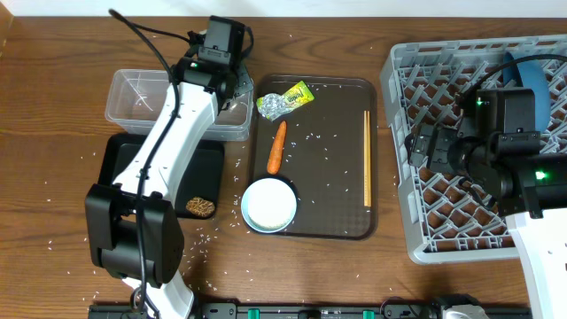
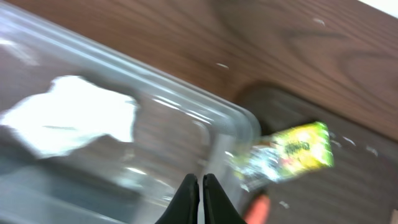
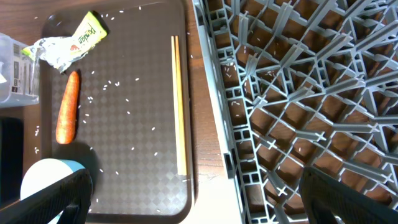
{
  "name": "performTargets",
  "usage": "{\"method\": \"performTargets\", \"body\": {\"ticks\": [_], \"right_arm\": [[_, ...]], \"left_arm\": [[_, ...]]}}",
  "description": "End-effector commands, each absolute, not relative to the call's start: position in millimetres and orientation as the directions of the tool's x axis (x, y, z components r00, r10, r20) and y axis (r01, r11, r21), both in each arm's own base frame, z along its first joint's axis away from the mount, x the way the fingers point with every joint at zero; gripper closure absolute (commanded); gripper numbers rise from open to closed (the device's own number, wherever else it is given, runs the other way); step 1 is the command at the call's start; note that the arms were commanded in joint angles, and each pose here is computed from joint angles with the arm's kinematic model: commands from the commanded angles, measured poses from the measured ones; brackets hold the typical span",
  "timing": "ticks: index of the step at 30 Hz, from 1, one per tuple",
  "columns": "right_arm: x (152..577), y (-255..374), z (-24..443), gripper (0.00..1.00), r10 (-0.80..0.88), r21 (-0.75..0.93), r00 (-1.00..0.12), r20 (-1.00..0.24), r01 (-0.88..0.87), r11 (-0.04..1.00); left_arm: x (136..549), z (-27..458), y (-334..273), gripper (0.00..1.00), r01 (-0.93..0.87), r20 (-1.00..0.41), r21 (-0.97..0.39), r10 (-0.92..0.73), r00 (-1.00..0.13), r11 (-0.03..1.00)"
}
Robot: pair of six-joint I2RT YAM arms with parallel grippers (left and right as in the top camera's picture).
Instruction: Sort waste into correct bins and load items into the dishwasher rack
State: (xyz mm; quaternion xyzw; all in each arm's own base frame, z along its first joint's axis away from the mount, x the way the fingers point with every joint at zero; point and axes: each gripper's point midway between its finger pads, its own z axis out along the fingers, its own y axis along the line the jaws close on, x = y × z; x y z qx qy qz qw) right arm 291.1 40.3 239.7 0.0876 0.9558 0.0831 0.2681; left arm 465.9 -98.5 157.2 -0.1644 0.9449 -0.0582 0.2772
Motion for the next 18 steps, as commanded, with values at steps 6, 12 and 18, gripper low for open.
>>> {"method": "performTargets", "body": {"ticks": [6, 12, 18], "right_arm": [[291.5, 40.4, 240.9, 0.01, 0.219, 0.21, -0.839, -0.498, 0.128, 0.969], [291.0, 40.4, 240.6, 0.01, 0.219, 0.21, -0.84, -0.496, 0.128, 0.969], [291.4, 40.4, 240.8, 0.01, 0.219, 0.21, -0.839, -0.498, 0.128, 0.969]], "left_arm": [[427.0, 150.0, -204.9, 0.3, 0.449, -0.512, -0.089, 0.345, -0.786, 0.889], [438.0, 107.4, -203.5, 0.16, 0.514, -0.454, 0.172, 0.531, -0.716, 0.84], [459.9, 50.8, -206.1, 0.14, 0.529, -0.423, 0.184, 0.553, -0.718, 0.828]]}}
